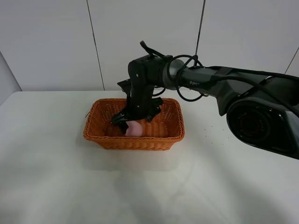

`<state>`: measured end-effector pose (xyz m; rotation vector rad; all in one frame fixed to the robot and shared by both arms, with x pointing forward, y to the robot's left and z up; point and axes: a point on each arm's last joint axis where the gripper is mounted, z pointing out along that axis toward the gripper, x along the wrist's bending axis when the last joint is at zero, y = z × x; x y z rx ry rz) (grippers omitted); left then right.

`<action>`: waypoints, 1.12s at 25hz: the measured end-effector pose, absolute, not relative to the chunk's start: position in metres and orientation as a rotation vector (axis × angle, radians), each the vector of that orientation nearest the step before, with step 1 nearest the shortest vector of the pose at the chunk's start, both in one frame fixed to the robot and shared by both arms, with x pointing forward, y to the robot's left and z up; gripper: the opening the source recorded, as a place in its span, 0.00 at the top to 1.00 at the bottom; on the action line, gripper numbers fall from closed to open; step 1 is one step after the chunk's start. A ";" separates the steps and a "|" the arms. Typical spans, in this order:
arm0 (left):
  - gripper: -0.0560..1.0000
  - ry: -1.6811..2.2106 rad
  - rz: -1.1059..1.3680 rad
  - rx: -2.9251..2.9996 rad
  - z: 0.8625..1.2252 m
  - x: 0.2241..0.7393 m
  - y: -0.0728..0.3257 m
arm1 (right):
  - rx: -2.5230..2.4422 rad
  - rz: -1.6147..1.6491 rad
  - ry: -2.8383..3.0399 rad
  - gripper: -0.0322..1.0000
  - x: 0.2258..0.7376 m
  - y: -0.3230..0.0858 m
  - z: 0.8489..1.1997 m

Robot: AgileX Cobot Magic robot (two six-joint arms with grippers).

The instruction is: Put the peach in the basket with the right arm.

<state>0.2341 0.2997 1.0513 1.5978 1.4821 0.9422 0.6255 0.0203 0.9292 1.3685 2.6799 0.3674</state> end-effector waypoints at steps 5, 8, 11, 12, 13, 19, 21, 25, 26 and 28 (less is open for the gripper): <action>0.01 1.482 0.942 1.598 1.051 0.234 0.300 | 1.354 0.412 2.655 0.30 0.630 0.023 0.981; 0.01 1.482 0.942 1.598 1.051 0.234 0.300 | 1.340 0.550 2.575 0.30 0.636 0.023 1.023; 0.01 1.482 0.942 1.598 1.051 0.234 0.300 | 1.373 0.630 2.501 0.30 0.643 0.012 1.048; 0.01 1.482 0.942 1.598 1.051 0.234 0.300 | 1.383 0.634 2.487 0.30 0.646 0.008 1.051; 0.01 1.482 0.942 1.598 1.051 0.234 0.300 | 1.396 0.633 2.475 0.30 0.649 0.003 1.053; 0.01 1.482 0.942 1.598 1.051 0.234 0.300 | 1.484 0.605 2.405 0.30 0.674 -0.034 1.052; 0.01 1.482 0.942 1.598 1.051 0.234 0.300 | 1.528 0.592 2.365 0.30 0.687 -0.057 1.052; 0.01 1.482 0.942 1.598 1.051 0.234 0.300 | 1.654 0.554 2.248 0.30 0.716 -0.119 1.052; 0.01 1.482 0.942 1.598 1.051 0.234 0.300 | 1.686 0.546 2.217 0.30 0.721 -0.135 1.052; 0.01 1.482 0.942 1.598 1.051 0.234 0.300 | 1.762 0.522 2.139 0.30 0.733 -0.173 1.052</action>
